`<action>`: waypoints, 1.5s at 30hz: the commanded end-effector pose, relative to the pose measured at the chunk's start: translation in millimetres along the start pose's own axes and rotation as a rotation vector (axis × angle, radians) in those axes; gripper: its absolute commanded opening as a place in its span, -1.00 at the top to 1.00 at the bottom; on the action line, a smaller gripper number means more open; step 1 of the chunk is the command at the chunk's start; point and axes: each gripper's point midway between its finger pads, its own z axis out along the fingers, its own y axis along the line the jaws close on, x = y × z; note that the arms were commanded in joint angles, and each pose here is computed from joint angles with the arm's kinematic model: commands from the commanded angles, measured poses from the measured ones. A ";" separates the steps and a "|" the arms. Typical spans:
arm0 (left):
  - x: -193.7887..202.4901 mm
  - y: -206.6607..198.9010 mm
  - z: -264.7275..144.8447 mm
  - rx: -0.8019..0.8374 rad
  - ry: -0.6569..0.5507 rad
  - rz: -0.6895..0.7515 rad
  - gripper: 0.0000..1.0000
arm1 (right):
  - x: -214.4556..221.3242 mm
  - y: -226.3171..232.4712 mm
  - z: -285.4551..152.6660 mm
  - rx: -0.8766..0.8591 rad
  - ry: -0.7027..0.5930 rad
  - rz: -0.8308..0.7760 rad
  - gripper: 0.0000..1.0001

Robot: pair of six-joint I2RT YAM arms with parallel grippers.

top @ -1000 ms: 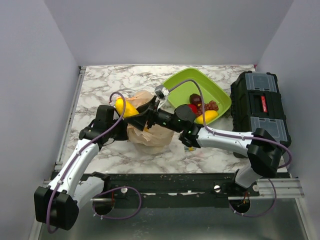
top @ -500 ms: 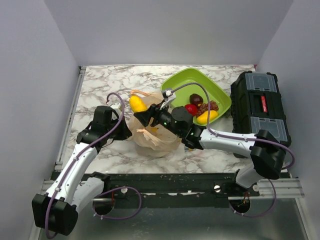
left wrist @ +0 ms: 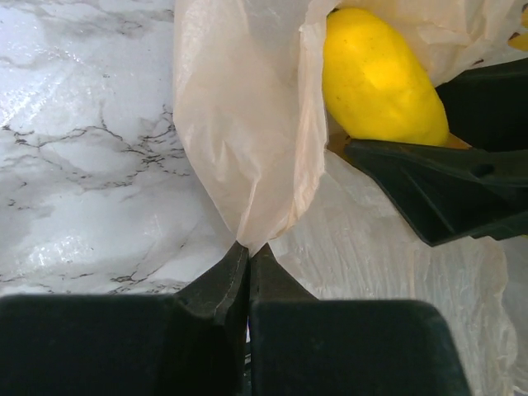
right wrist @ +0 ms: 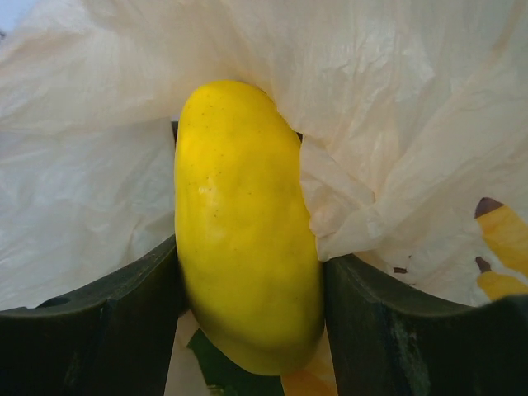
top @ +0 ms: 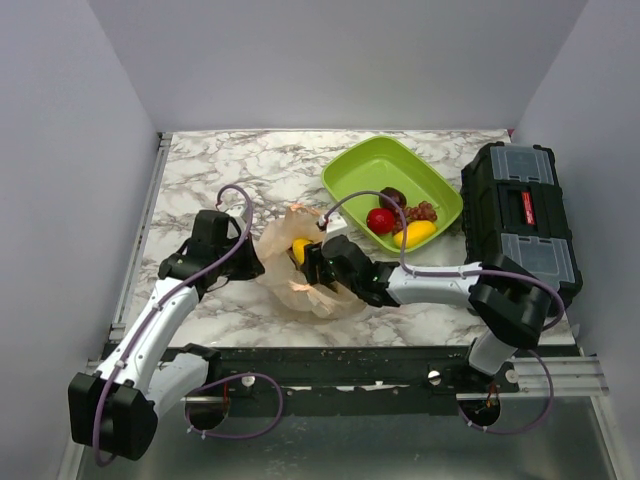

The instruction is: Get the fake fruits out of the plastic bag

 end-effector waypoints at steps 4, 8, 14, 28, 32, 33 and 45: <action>-14.5 -36.7 -2.7 0.038 -0.060 0.065 1.00 | -6.2 -16.4 4.2 0.132 0.035 -0.060 -0.69; -17.0 -35.9 2.1 -0.022 -0.061 0.106 1.00 | -26.7 -7.3 -11.9 0.103 0.037 -0.065 -0.88; -12.8 -36.7 1.8 0.001 -0.068 0.127 1.00 | -61.3 19.5 -60.7 -0.063 0.015 -0.050 -1.00; -40.1 -35.8 -3.5 -0.090 -0.064 0.065 1.00 | 28.2 106.2 -90.8 -0.592 0.142 -0.044 -0.49; -41.1 -19.5 -4.0 -0.168 -0.076 0.099 1.00 | 80.1 100.2 -71.6 -0.502 0.183 -0.083 -0.13; -40.1 -11.9 -3.4 -0.201 -0.080 0.109 1.00 | 88.5 96.2 -68.8 -0.488 0.174 -0.085 -0.06; -33.1 22.5 -2.2 -0.335 -0.116 0.155 1.00 | 97.0 41.2 9.1 -0.130 -0.031 -0.116 0.16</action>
